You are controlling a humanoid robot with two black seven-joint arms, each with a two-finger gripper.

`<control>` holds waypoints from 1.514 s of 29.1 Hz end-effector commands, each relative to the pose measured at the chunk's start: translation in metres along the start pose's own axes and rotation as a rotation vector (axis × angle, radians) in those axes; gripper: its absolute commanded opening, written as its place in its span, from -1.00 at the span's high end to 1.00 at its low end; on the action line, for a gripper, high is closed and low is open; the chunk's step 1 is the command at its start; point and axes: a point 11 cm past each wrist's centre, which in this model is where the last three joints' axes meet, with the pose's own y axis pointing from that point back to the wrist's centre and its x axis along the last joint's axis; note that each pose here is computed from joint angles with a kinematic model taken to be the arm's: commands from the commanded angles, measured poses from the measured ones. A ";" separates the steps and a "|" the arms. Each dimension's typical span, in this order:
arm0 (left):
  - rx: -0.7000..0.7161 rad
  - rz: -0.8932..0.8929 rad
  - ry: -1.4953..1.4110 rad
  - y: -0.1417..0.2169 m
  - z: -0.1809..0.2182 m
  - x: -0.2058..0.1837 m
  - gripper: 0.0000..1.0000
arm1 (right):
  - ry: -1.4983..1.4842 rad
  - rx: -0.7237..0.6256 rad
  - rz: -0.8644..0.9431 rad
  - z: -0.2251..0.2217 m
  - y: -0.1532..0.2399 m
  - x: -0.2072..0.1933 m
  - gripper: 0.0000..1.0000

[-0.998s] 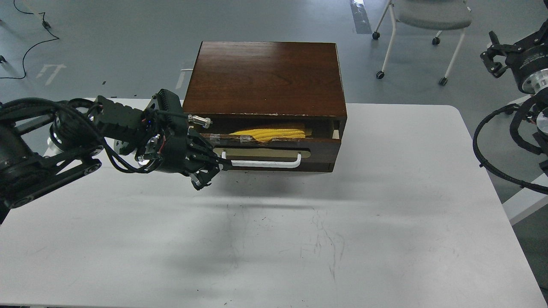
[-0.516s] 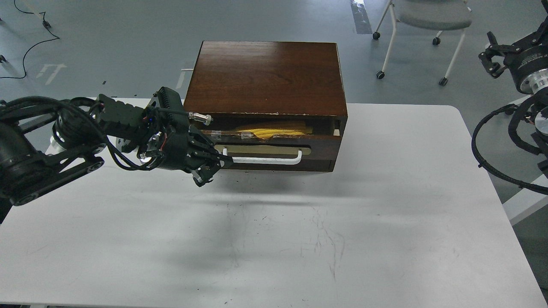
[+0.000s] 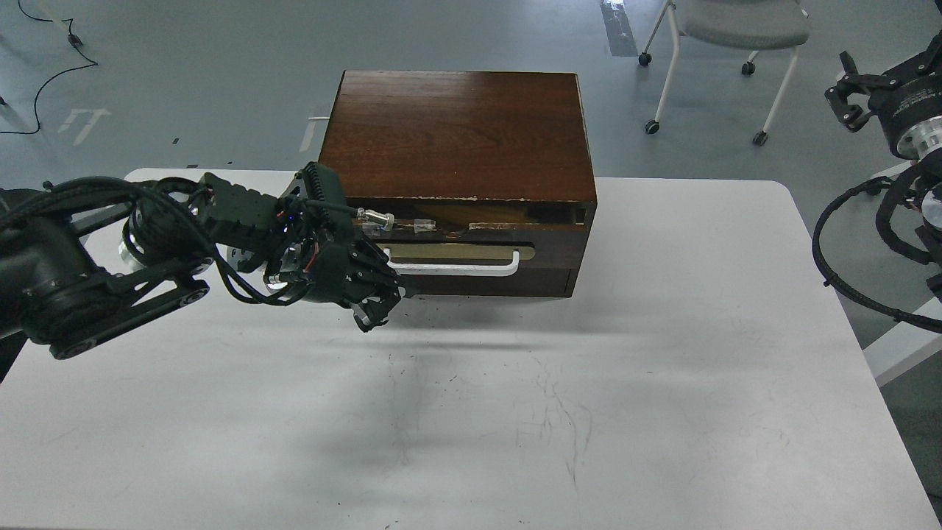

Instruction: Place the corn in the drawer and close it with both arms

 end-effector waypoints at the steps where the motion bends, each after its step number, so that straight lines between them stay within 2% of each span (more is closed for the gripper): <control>1: 0.007 0.008 -0.009 0.002 -0.002 0.004 1.00 | 0.000 0.000 0.000 0.000 0.000 0.000 -1.00; 13: 0.020 0.033 -0.015 0.001 -0.008 0.007 1.00 | 0.001 0.001 0.001 -0.001 0.000 0.001 -1.00; 26: 0.093 0.049 0.012 0.006 -0.034 -0.004 1.00 | 0.002 0.000 0.004 0.000 0.001 0.002 -1.00; 37: 0.092 0.051 0.014 0.004 -0.035 -0.004 1.00 | 0.002 0.001 0.003 -0.001 0.000 0.001 -1.00; 42: 0.077 0.093 -0.010 0.004 -0.029 0.010 1.00 | 0.002 0.002 -0.001 -0.002 0.001 0.001 -1.00; 44: 0.010 0.241 0.156 0.014 -0.027 0.034 1.00 | 0.004 0.005 -0.002 -0.004 0.001 0.002 -1.00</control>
